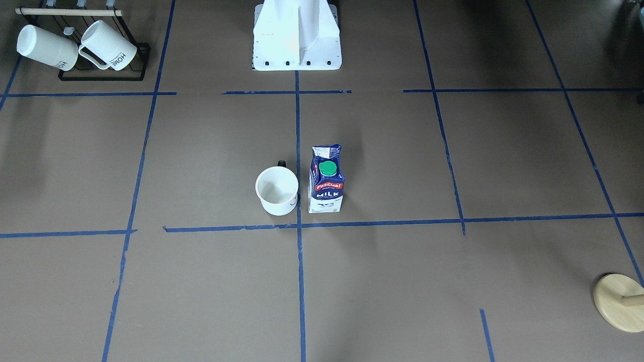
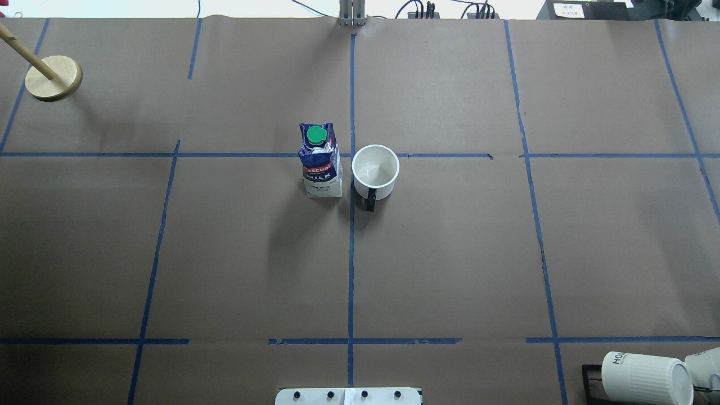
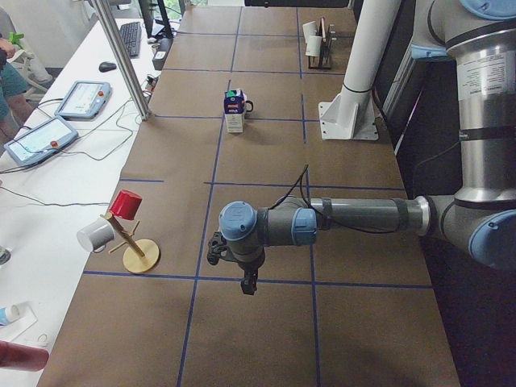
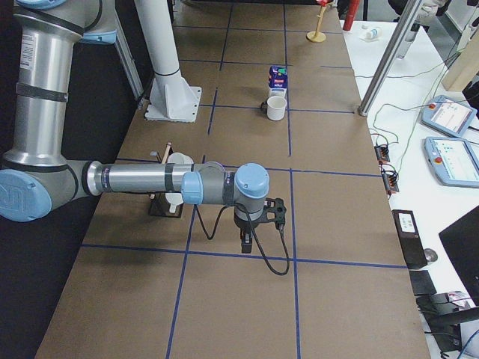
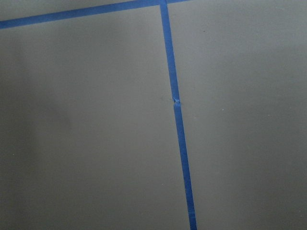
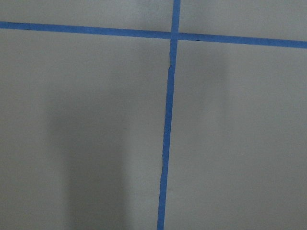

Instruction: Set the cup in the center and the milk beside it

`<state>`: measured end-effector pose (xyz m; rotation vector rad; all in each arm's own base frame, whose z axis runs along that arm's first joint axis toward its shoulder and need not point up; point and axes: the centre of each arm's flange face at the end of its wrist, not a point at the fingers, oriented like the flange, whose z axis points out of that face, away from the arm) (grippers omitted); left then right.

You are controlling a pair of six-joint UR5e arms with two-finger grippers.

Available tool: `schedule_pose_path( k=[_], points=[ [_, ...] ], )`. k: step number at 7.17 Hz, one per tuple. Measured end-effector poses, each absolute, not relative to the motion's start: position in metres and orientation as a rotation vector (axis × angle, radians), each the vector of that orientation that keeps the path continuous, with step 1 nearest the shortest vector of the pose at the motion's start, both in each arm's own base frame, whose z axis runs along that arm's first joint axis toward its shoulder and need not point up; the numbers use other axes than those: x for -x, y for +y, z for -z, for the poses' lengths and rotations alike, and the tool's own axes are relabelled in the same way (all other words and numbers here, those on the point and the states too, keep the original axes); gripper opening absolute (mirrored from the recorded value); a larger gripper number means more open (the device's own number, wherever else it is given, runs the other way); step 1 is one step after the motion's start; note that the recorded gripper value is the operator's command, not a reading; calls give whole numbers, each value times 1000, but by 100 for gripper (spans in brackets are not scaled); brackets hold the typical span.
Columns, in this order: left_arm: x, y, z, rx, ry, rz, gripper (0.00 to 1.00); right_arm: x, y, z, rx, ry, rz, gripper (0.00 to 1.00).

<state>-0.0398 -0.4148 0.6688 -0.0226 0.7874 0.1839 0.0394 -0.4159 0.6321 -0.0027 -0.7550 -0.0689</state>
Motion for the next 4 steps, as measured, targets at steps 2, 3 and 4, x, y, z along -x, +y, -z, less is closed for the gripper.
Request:
schedule_pose_path(
  k=[2,3,4],
  points=[
    [42,-416,-667,13,754,-190,100,-39,-416,-632,3,-755,69,100],
    [43,-418,-665,8,748,-193,100,-39,-416,-632,3,-755,68,100],
    [42,-419,-664,2,747,-195,100,-39,-416,-632,4,-755,67,100]
  ],
)
